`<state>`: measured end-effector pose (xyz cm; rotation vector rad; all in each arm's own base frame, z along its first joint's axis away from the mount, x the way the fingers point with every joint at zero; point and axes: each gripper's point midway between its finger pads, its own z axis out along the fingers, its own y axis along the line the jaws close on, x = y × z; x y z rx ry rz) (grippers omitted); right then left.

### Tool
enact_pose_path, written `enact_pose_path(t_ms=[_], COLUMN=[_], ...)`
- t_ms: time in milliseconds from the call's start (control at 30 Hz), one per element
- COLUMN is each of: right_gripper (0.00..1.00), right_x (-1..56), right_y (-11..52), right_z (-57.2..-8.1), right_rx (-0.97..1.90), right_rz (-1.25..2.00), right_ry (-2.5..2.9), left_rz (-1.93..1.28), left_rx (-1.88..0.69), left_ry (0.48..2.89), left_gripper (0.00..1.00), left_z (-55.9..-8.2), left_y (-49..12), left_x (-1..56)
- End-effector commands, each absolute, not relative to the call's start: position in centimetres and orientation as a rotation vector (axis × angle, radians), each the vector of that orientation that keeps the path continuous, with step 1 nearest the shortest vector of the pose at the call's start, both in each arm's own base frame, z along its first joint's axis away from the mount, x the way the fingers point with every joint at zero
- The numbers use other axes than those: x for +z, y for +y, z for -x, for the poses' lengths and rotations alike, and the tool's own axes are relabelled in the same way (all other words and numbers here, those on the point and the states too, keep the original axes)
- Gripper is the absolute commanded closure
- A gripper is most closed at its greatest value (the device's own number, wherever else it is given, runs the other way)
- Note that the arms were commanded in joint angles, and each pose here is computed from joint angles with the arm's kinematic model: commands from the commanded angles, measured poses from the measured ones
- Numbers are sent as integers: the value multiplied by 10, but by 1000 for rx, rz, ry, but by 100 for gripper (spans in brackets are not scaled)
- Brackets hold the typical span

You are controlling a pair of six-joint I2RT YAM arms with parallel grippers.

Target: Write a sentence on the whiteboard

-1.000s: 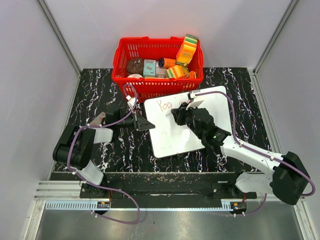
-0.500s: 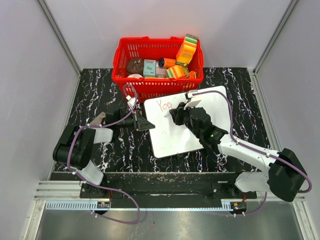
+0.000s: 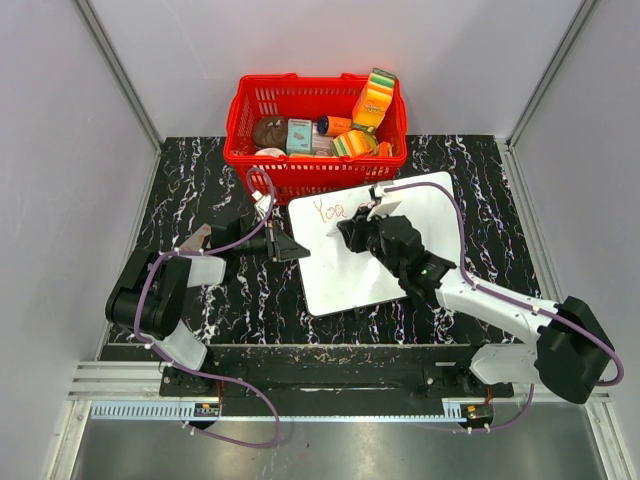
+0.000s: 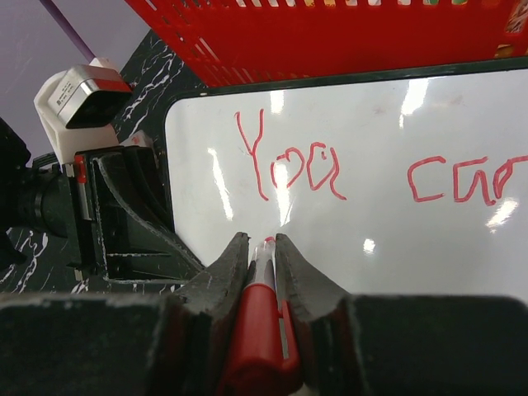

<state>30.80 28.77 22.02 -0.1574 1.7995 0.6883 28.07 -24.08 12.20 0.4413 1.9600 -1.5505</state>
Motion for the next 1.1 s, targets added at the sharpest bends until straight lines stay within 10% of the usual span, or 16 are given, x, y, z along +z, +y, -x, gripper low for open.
enact_pose_path(t_ms=[0, 1067], right_gripper=[100, 100], right_x=[221, 214], right_y=[290, 294], right_z=[-300, -292], right_rx=[718, 800], right_rz=[160, 135], right_ry=[1801, 1811], left_rz=[-562, -561], left_rx=[-1488, -1486], left_ry=[1864, 1864], left_gripper=[100, 100], left_z=[-285, -286], left_y=[-246, -246], left_x=[127, 127])
